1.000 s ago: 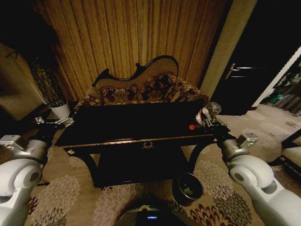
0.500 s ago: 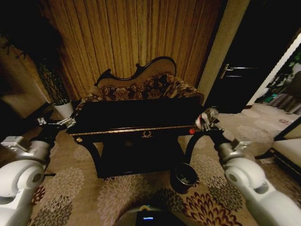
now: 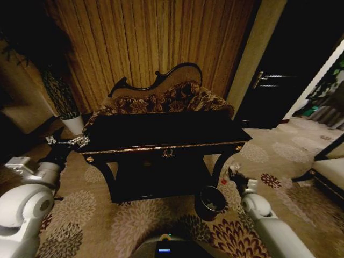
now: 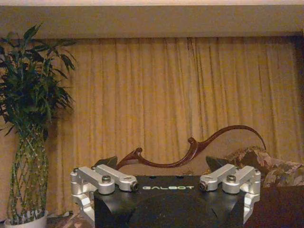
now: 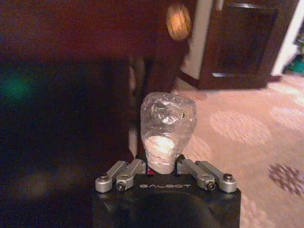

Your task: Move to the front of the table and place the trash on the table into the trash bin.

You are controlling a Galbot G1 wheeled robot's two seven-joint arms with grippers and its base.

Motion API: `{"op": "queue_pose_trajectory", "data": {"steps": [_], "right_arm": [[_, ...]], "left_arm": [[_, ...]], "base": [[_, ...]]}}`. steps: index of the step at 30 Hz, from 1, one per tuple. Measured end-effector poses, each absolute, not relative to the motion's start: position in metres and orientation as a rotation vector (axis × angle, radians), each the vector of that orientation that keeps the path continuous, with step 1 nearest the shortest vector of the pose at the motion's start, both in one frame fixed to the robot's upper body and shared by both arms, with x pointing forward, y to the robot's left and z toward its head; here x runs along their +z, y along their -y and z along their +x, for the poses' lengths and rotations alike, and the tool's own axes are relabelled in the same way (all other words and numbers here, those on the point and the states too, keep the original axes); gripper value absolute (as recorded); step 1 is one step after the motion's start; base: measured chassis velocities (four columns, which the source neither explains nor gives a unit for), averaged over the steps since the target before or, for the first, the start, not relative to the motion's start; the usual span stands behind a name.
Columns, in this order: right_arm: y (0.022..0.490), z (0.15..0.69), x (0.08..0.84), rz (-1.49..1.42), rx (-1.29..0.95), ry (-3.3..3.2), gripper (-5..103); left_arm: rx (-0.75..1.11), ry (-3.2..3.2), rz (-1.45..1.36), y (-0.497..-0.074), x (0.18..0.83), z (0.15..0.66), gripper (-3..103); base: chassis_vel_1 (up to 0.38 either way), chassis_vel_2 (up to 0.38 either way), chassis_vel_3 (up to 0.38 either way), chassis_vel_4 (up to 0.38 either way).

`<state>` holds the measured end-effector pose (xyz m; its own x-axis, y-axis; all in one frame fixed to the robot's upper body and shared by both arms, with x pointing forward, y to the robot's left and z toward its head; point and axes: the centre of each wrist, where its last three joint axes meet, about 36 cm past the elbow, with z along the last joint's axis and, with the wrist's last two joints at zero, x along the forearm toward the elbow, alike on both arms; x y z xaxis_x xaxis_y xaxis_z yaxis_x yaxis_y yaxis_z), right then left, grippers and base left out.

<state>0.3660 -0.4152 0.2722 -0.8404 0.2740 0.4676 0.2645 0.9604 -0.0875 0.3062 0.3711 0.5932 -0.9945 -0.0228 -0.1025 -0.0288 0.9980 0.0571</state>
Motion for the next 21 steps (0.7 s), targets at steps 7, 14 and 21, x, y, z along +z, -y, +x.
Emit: {"op": "queue_pose_trajectory", "data": {"steps": [7,14,21], "right_arm": [[0.406,0.359,0.215,-0.452,-0.035,2.569,24],[0.379,0.364,0.181,-0.495,-0.117,2.602,24],[0.378,0.355,0.173,-0.494,-0.080,2.589,38]], "left_arm": [[0.091,-3.046,-0.036,-0.369,0.592,0.303,100],[0.106,-3.051,-0.028,-0.367,0.591,0.302,100],[0.110,-3.056,-0.025,-0.367,0.590,0.303,100]], "base": [[0.000,0.000,0.000,0.000],[0.000,0.000,0.000,0.000],[0.000,0.000,0.000,0.000]]}}
